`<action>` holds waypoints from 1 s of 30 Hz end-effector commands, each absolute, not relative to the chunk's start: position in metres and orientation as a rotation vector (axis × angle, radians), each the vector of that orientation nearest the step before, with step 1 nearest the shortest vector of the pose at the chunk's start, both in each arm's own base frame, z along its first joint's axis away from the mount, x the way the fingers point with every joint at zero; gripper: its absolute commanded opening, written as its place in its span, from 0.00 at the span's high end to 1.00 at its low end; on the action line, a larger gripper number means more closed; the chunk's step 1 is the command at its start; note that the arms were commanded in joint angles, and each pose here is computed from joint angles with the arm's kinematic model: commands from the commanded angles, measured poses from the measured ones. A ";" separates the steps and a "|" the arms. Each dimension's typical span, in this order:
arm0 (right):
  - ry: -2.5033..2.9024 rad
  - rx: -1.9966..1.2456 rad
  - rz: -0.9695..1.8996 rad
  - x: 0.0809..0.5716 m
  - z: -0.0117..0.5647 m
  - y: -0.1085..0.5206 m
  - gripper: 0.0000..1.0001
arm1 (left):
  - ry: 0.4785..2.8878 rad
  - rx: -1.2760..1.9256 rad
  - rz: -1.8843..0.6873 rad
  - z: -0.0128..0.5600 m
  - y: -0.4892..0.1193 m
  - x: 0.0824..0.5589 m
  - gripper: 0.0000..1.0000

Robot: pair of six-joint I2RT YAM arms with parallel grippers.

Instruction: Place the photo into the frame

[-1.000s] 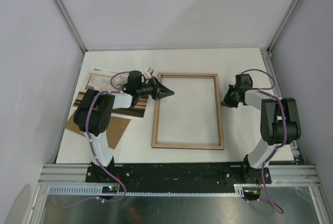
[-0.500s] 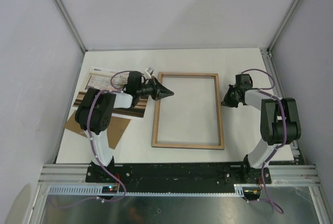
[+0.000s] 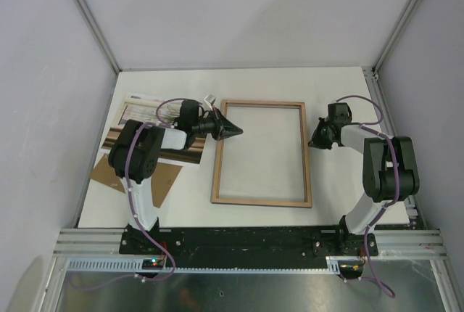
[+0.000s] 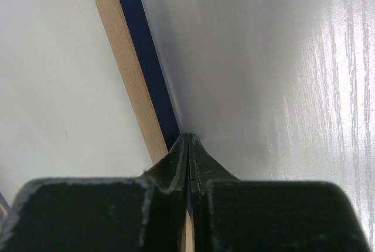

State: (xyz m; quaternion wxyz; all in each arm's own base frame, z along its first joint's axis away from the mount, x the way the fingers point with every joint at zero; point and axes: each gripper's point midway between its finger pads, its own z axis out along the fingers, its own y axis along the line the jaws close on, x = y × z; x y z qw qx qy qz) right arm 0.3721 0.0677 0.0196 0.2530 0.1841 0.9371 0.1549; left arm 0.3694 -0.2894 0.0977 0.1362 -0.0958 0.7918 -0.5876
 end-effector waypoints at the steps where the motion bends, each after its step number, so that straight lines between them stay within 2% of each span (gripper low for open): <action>1: 2.584 0.470 0.442 0.366 0.016 0.077 0.98 | 2.262 -0.152 -1.711 0.108 -0.297 0.372 0.90; 30: 2.578 0.455 0.446 0.366 0.021 0.079 0.98 | 2.416 -0.070 -1.423 0.096 -0.285 0.384 0.48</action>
